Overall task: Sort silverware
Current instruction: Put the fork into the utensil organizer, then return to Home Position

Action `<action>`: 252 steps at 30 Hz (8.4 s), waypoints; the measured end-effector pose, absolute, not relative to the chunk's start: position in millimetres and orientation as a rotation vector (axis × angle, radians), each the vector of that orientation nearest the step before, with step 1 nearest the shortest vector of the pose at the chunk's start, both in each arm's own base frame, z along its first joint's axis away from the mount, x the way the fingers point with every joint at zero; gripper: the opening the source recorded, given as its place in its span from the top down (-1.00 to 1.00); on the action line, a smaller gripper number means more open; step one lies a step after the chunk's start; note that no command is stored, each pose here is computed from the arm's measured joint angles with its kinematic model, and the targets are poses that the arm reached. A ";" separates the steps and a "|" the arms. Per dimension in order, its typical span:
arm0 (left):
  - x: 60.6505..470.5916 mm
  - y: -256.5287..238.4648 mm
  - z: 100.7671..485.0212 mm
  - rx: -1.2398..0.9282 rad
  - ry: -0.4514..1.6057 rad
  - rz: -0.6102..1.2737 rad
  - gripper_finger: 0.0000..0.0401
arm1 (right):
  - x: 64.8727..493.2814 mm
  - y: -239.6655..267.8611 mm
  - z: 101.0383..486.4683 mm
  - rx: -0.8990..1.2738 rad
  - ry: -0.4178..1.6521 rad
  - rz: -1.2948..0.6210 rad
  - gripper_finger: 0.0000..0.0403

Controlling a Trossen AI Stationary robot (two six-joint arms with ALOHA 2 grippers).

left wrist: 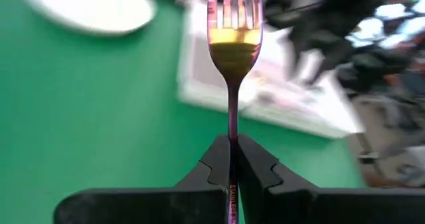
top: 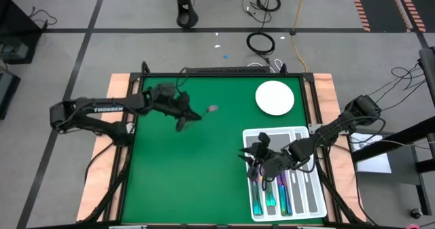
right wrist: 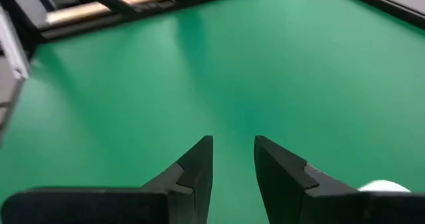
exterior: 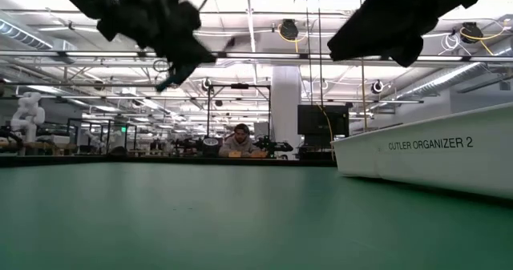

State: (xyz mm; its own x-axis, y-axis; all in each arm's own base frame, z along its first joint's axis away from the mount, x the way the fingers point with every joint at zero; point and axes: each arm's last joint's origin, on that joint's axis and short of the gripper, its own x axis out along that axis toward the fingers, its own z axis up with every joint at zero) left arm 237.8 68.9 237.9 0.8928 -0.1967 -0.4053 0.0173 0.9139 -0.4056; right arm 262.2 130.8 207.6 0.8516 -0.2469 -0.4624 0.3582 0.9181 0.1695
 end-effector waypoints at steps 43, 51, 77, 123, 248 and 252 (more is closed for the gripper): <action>326.8 -129.9 244.7 -0.270 -0.226 -0.835 0.91 | 288.3 152.4 268.7 0.115 -0.218 0.452 0.09; 328.1 -129.8 244.7 -0.246 -0.233 -0.804 0.91 | 288.2 152.2 269.4 0.079 -0.232 0.447 -0.04; 374.4 -128.9 246.5 -0.248 -0.214 -0.759 0.91 | 287.7 152.6 270.1 0.053 -0.246 0.449 -0.01; 379.8 -114.6 232.2 -0.406 0.043 -0.888 0.91 | 288.1 153.2 267.3 -0.041 -0.234 0.430 0.87; 251.0 -169.9 242.6 0.205 0.544 -0.222 0.17 | 229.3 164.3 190.3 1.315 0.800 -0.433 0.46; 251.3 -170.0 243.0 0.203 0.539 -0.220 0.17 | 228.9 156.2 204.9 1.281 0.740 -0.383 0.47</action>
